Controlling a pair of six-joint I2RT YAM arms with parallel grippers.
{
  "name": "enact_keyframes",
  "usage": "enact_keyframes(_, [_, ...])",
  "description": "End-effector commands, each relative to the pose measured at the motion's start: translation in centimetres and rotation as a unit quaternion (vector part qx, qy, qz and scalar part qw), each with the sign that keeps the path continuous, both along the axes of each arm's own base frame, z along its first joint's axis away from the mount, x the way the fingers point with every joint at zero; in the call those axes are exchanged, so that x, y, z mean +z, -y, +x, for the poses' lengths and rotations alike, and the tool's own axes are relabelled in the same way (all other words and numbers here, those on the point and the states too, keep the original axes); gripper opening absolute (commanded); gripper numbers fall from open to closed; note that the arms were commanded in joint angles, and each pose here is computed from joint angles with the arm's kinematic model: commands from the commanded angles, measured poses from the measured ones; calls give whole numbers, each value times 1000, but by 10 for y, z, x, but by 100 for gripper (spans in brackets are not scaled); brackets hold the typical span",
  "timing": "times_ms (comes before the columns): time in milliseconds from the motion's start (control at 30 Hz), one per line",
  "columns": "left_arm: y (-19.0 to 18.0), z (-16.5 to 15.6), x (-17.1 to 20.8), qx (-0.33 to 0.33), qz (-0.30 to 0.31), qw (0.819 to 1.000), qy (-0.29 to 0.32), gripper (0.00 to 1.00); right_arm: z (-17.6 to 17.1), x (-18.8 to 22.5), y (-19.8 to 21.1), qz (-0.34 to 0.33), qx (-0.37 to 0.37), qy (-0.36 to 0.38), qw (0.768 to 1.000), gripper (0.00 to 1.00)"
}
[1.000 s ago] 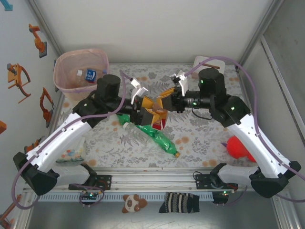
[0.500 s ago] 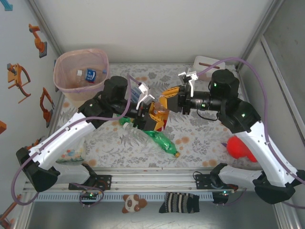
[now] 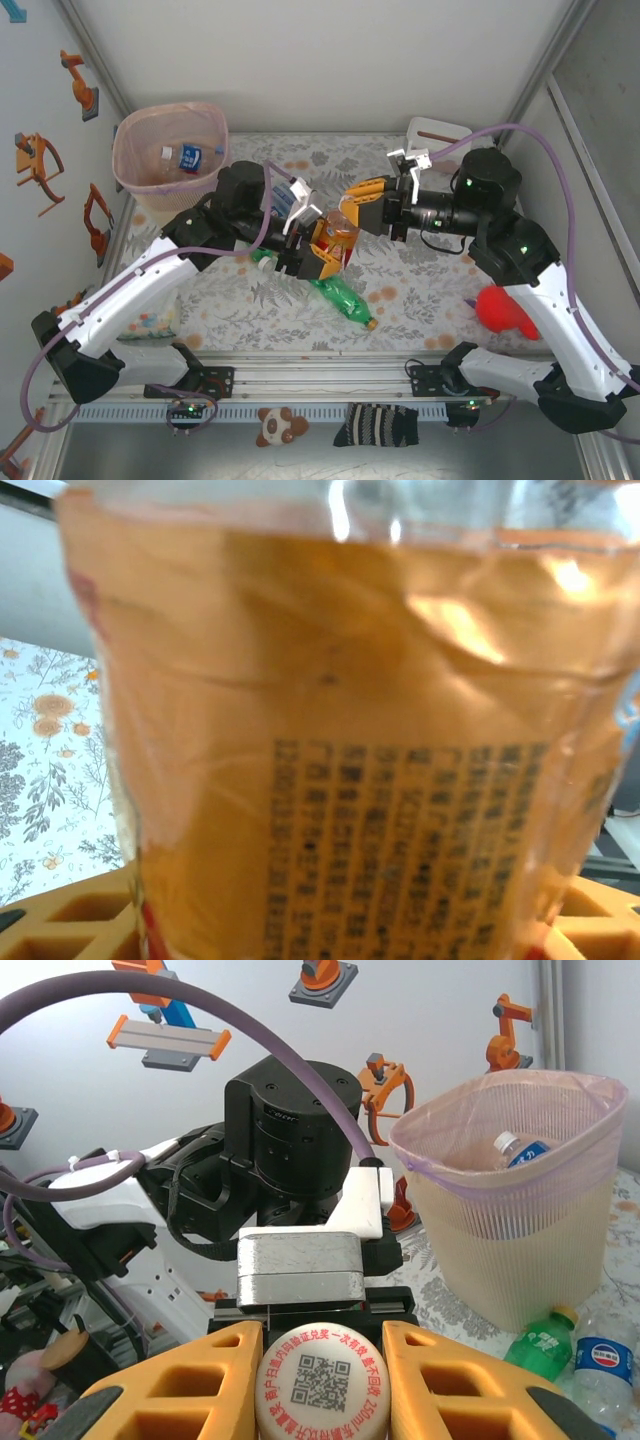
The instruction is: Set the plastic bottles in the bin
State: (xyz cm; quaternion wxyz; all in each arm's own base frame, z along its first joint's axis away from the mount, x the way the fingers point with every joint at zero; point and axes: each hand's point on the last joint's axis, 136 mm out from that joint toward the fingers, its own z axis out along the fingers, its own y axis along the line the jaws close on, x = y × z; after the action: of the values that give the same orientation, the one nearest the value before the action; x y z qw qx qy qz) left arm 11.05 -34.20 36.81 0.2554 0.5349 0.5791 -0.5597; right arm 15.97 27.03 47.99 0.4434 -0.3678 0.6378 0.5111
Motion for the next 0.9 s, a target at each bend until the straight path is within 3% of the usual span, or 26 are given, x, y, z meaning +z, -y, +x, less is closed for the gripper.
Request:
enact_keyframes(0, [-6, -12, 17, -21, -23, 999, 19, 57, -4, 19, 4, 21, 0, 22, 1000, 20])
enact_keyframes(100, [-7, -12, 18, -21, -26, 999, 23, 55, -4, 18, 5, 19, -3, 21, 1000, 21])
enact_keyframes(200, [-7, -10, 18, -12, -23, 999, 29, 55, -3, 17, 6, 16, -7, 21, 1000, 28])
enact_keyframes(433, [-8, 8, 13, 43, -2, 998, 55, 54, 5, 12, 19, -11, -61, 30, 998, 56])
enact_keyframes(500, [-10, 15, 12, 65, 5, 996, 61, 54, 9, 9, 24, -20, -81, 33, 996, 60])
enact_keyframes(700, [-24, 55, 13, 169, 31, 982, 74, 54, 17, 8, 42, -35, -142, 48, 988, 63])
enact_keyframes(867, [-57, 101, 16, 279, 51, 957, 56, 53, 21, 7, 51, -44, -169, 58, 983, 63])
